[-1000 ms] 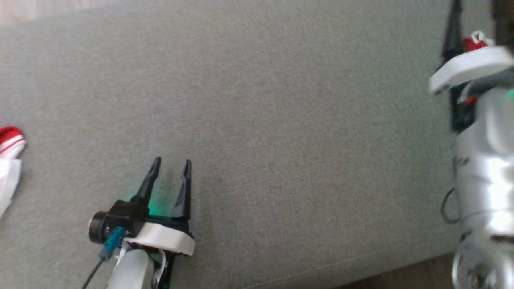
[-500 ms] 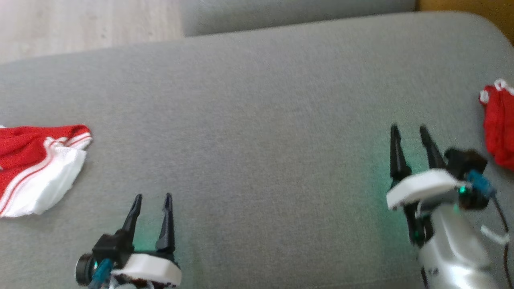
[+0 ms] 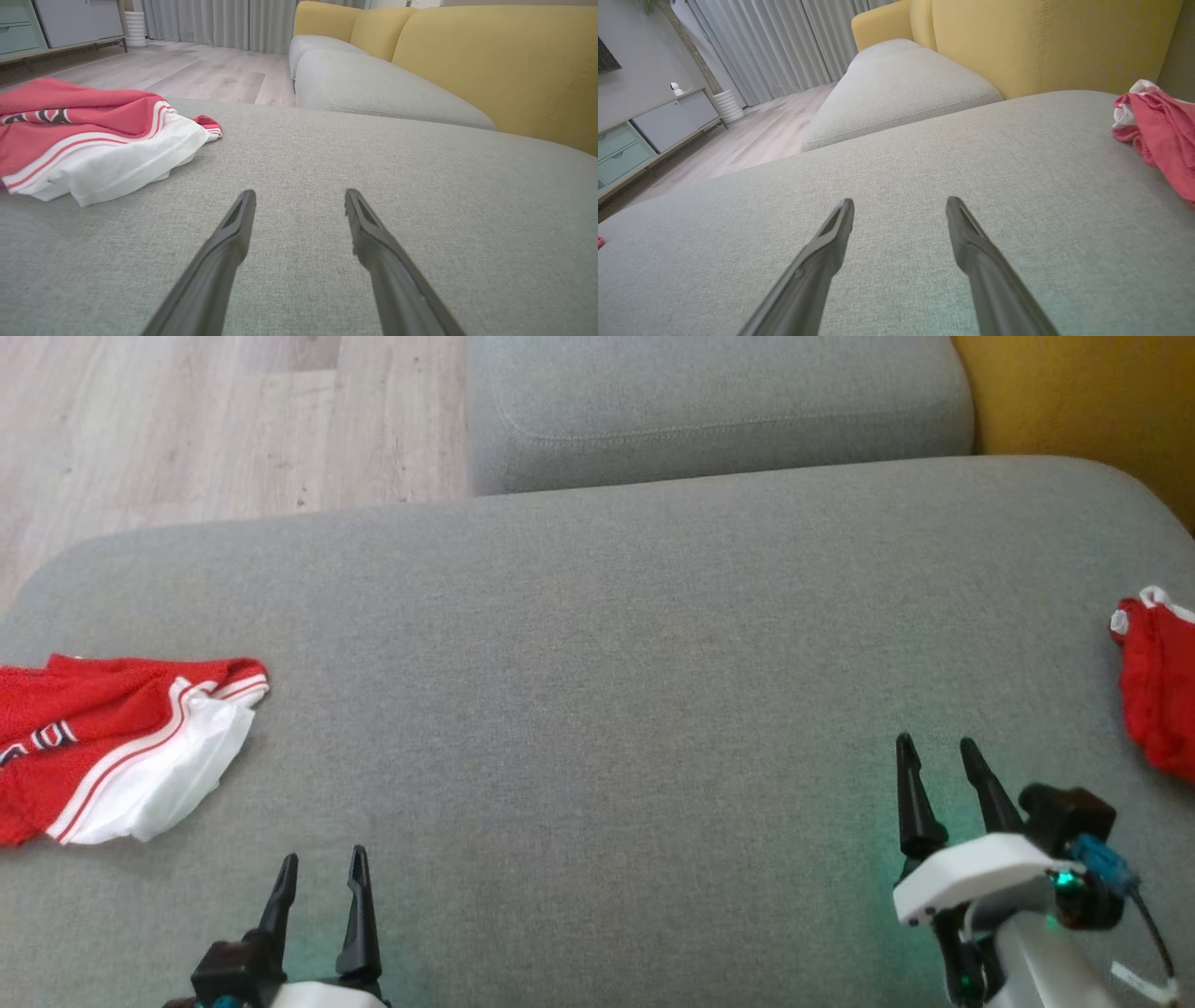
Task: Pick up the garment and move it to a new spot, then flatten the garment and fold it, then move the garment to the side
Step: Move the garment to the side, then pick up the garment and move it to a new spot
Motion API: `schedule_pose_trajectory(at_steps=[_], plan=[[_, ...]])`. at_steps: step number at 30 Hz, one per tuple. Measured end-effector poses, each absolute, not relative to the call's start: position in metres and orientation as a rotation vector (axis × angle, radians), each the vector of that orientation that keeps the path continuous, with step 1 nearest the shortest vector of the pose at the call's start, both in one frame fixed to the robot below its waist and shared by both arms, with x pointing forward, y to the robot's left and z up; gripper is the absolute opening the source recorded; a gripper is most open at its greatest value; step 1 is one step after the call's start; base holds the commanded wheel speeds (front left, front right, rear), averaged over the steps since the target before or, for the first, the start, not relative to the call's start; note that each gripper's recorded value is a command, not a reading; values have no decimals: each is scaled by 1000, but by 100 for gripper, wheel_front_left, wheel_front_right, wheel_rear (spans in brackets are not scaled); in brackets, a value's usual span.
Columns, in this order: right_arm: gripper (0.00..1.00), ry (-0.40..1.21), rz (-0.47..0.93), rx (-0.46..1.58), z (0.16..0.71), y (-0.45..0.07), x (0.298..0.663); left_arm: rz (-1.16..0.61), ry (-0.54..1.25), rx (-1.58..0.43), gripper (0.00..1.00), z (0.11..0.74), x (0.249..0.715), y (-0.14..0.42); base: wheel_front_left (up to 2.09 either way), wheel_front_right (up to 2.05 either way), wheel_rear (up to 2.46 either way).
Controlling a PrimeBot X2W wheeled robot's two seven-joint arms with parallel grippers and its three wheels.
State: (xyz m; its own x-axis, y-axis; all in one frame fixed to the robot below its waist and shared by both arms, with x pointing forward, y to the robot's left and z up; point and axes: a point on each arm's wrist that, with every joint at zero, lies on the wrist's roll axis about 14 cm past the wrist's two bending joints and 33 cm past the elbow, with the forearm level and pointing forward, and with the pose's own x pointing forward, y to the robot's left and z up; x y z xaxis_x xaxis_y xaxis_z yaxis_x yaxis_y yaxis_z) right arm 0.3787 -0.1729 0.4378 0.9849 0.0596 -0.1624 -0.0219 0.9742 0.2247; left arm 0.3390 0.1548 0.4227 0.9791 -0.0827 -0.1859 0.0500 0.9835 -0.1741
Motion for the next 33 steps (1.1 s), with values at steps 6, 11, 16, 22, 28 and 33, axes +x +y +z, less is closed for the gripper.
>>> schedule_pose_trajectory(at_steps=[6, 11, 16, 22, 28, 33], plan=[[100, 175, 73, 229, 435, -162, 369, -43, 165, -175, 100, 431, 339, 161, 0, 0, 0], [100, 175, 97, 230, 436, -154, 368, -26, 158, -176, 100, 432, 338, 167, 0, 0, 0], [100, 186, 145, 225, 434, -138, 374, 27, 160, -182, 100, 430, 330, 181, 0, 0, 0], [100, 205, 222, 222, 431, -110, 383, 106, 160, -190, 100, 428, 314, 204, 0, 0, 0], [100, 234, 355, 228, 428, -62, 390, 248, 167, -202, 100, 422, 282, 241, 0, 0, 0], [100, 259, 476, 223, 425, -19, 390, 392, 203, -220, 100, 407, 241, 273, 0, 0, 0]])
